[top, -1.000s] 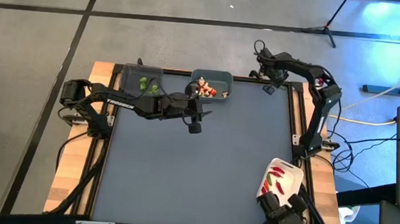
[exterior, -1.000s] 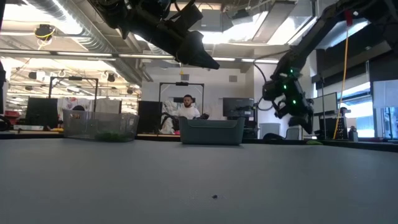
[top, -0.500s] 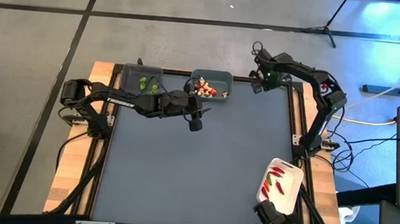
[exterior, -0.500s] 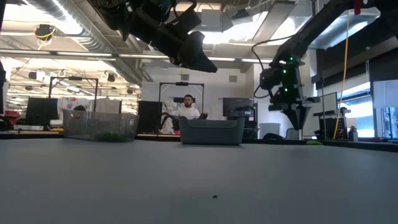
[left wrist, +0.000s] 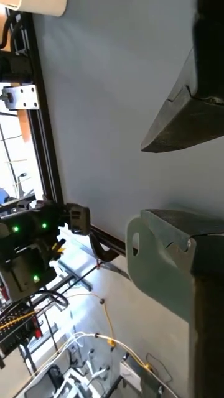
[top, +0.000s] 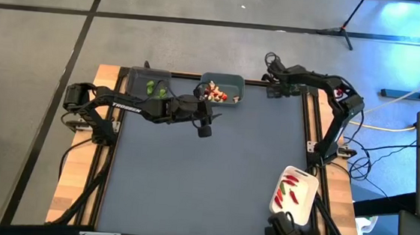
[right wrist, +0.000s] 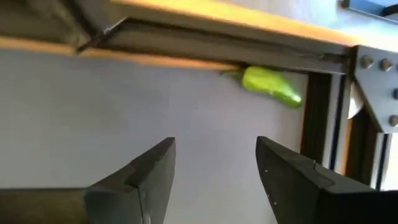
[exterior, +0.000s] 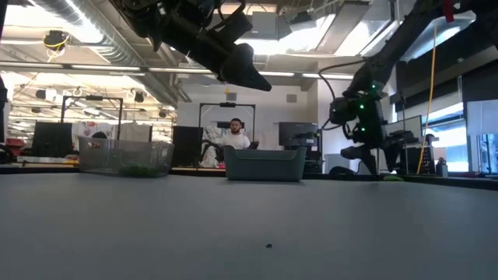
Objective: Sort produce into baskets
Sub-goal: Put the green chili pepper into the white bin
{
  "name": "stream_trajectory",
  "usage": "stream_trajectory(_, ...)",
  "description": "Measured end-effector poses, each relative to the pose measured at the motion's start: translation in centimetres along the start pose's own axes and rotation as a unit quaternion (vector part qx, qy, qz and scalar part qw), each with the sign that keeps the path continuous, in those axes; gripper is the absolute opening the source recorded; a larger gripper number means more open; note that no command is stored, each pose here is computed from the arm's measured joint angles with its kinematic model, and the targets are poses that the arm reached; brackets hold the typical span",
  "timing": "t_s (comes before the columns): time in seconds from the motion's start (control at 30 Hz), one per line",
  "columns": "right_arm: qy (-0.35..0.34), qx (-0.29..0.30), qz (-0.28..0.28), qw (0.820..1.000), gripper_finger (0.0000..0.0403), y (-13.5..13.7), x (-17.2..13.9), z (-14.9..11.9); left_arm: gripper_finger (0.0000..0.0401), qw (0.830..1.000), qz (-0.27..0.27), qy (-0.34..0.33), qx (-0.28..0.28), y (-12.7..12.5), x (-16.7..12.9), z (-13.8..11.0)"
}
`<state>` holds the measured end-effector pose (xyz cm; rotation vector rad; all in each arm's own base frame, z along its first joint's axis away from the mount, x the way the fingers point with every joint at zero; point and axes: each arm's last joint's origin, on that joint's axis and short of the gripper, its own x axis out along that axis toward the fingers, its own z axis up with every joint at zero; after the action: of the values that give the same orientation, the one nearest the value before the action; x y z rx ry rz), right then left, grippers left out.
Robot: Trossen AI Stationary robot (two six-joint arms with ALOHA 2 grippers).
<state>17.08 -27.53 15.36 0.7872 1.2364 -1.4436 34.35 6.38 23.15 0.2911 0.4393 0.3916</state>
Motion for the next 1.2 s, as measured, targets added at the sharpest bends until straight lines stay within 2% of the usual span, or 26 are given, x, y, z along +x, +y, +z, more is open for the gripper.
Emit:
stream_trajectory(0.13, -0.021, 0.024, 0.008, 0.999, 0.0224, -0.5, 0.2, 0.9, 0.0155, 1.0, 0.0, 0.0, 0.006, 0.0, 0.0, 0.0)
stream_trajectory(0.47, 0.008, 0.068, 0.008, 0.998, 0.0224, -3.3, 2.8, 2.2, 0.0155, 1.0, 0.0, 0.0, 0.016, 0.0, 0.0, 0.0)
stream_trajectory(0.93, -0.018, 0.073, -0.005, 0.997, 0.0224, -3.8, 3.6, 3.0, 0.0155, 1.0, -0.009, -0.003, 0.017, 0.5, 0.2, -0.1)
stream_trajectory(1.2, -0.015, 0.064, 0.011, 0.998, 0.022, -3.9, 3.8, 3.1, 0.0155, 1.0, -0.012, -0.005, 0.02, 0.5, 0.2, -0.1)
